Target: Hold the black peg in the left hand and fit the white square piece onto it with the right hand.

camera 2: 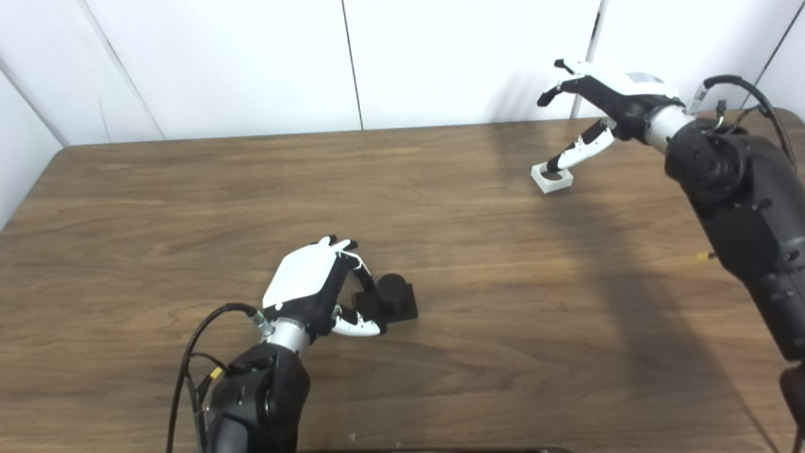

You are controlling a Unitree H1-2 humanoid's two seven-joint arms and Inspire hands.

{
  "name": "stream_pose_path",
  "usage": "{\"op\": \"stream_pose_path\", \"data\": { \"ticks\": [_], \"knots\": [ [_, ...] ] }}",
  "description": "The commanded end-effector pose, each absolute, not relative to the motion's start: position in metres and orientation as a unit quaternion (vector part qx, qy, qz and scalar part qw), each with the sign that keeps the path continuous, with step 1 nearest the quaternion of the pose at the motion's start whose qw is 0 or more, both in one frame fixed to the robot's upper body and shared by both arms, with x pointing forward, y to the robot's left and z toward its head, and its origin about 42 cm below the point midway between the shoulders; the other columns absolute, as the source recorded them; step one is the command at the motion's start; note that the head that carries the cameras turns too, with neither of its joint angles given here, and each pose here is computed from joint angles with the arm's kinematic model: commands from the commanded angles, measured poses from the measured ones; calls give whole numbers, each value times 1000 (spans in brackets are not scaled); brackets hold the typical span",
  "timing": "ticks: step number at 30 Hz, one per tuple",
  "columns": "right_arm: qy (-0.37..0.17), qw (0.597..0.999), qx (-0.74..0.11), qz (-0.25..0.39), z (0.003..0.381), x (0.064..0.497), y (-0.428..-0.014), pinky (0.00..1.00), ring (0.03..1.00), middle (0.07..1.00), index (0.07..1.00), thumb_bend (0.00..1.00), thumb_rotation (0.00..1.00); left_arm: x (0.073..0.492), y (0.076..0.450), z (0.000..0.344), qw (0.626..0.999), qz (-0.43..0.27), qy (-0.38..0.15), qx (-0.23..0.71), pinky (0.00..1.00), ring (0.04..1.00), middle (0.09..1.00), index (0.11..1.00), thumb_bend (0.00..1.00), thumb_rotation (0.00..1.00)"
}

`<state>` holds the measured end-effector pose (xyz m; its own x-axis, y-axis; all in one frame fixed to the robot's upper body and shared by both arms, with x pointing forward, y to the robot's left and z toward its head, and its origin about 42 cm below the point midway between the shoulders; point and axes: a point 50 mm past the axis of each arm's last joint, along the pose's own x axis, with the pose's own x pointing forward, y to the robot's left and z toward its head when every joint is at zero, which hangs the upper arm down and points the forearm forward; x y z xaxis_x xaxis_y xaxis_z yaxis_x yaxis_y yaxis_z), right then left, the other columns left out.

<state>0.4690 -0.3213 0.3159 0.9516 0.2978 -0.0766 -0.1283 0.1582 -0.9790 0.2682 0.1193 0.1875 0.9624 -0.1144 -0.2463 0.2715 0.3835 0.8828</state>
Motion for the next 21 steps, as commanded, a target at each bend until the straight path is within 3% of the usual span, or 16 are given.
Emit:
{"op": "stream_pose_path", "data": {
  "ticks": [1,21],
  "knots": [
    [-109,736,-657,123,356,478,-320,1000,1000,1000,769,868,266,267,124,182,817,-120,97,556,1000,1000,943,480,525,68],
    [-41,675,-723,138,350,517,-328,1000,1000,1000,721,880,239,268,126,182,811,-119,90,566,1000,1000,941,483,525,69]
  ]
}}
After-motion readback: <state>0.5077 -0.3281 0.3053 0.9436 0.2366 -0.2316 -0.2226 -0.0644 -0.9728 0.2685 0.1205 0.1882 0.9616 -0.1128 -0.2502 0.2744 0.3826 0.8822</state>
